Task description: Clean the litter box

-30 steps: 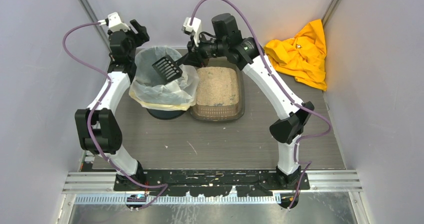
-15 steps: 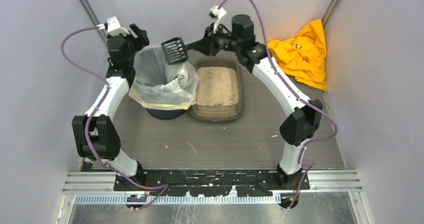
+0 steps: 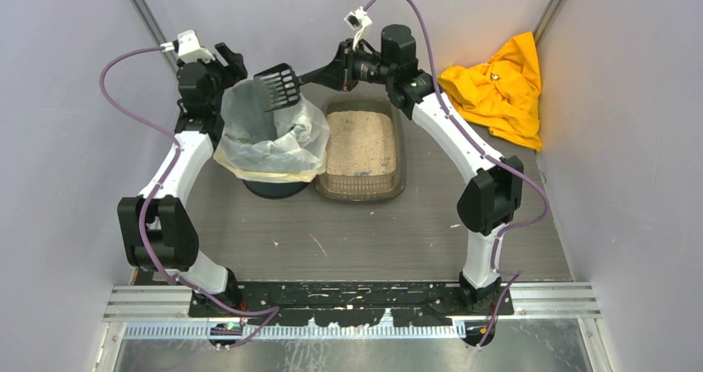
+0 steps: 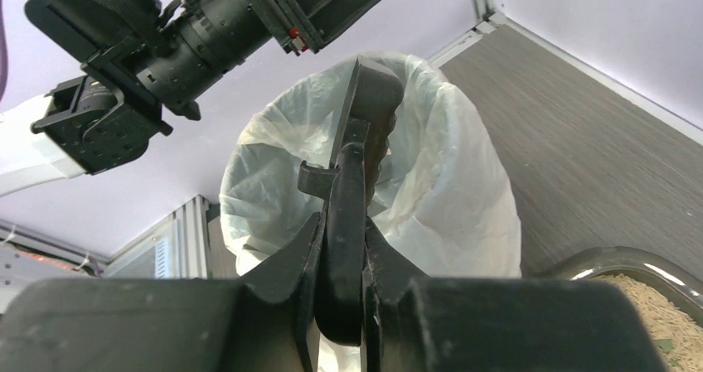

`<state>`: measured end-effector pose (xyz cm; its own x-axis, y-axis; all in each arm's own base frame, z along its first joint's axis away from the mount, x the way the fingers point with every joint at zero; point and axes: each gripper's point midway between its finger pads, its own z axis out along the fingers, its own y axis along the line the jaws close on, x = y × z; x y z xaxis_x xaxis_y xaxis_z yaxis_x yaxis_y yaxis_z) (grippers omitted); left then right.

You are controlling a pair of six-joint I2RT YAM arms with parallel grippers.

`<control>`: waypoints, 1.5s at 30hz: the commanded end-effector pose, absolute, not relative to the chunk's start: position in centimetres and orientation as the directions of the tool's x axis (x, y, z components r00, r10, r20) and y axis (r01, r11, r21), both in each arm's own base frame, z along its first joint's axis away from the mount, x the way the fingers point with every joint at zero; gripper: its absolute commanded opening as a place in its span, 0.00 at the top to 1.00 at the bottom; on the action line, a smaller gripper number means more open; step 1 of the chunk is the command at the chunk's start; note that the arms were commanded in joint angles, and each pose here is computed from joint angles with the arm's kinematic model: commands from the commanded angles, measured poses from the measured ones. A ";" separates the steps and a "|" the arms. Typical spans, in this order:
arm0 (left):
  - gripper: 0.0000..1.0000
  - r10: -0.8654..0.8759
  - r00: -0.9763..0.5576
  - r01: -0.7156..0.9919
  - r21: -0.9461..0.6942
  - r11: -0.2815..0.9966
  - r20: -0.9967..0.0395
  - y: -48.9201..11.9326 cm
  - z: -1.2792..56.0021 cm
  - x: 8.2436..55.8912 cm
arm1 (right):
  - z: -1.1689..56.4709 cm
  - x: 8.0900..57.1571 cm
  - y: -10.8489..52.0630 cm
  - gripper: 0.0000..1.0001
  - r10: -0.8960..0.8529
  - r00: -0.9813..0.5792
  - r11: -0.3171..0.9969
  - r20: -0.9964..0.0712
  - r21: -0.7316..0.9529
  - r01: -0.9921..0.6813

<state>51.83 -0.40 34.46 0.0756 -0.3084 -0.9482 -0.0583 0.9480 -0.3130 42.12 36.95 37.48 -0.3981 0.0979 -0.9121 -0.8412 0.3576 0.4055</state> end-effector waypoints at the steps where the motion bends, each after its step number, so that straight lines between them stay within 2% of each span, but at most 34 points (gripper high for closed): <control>1: 0.26 -0.295 0.149 -0.042 -0.304 0.952 -0.944 0.0 37.2 51.0 | 40.9 39.9 37.6 0.99 0.095 -0.330 0.261 -0.939 0.343 -0.903; 7: 0.26 -0.296 0.142 -0.042 -0.304 0.952 -0.945 0.0 37.0 50.9 | 35.5 39.7 38.2 0.99 -0.034 -0.423 0.290 -0.905 0.396 -0.871; 13: 0.26 -0.296 0.133 -0.043 -0.303 0.952 -0.946 -0.1 36.8 50.5 | 29.4 42.8 36.5 0.99 -0.090 -0.570 0.512 -0.816 0.454 -0.730; 17: 0.26 -0.295 0.137 -0.041 -0.302 0.952 -0.946 -0.1 37.0 50.6 | 28.9 45.1 35.2 0.99 -0.028 -0.599 0.597 -0.800 0.468 -0.652; 21: 0.26 -0.298 0.136 -0.036 -0.306 0.951 -0.945 -0.2 37.0 50.9 | 30.8 45.1 35.4 0.99 -0.002 -0.567 0.556 -0.823 0.471 -0.685; 25: 0.26 -0.299 0.133 -0.038 -0.306 0.951 -0.945 -0.2 36.8 51.0 | 34.6 43.4 36.7 0.99 0.044 -0.513 0.424 -0.857 0.481 -0.767; 31: 0.26 -0.301 0.120 -0.040 -0.307 0.951 -0.946 -0.2 36.1 51.1 | 43.2 39.9 37.5 0.99 0.189 -0.348 0.187 -0.918 0.382 -0.905; 35: 0.26 -0.304 0.126 -0.037 -0.310 0.950 -0.944 -0.2 36.5 51.2 | 45.6 39.2 37.7 0.99 0.246 -0.333 0.118 -0.910 0.369 -0.922; 37: 0.26 -0.307 0.134 -0.034 -0.314 0.949 -0.942 -0.2 37.0 51.2 | 45.1 39.5 37.8 0.99 0.236 -0.347 0.130 -0.908 0.383 -0.915; 43: 0.26 -0.299 0.128 -0.032 -0.305 0.952 -0.946 -0.2 38.8 50.5 | 40.6 40.9 36.7 0.99 0.093 -0.327 0.291 -0.941 0.340 -0.894; 45: 0.26 -0.300 0.114 -0.009 -0.303 0.953 -0.947 -0.6 39.0 50.2 | 39.1 41.1 36.8 0.99 0.071 -0.327 0.299 -0.942 0.333 -0.894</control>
<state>51.58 -0.43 34.07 0.0409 -0.3084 -0.9504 -0.0636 0.9484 -0.3105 42.32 38.17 35.97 -0.4648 0.0863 -0.8812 -0.8396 0.2729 0.4696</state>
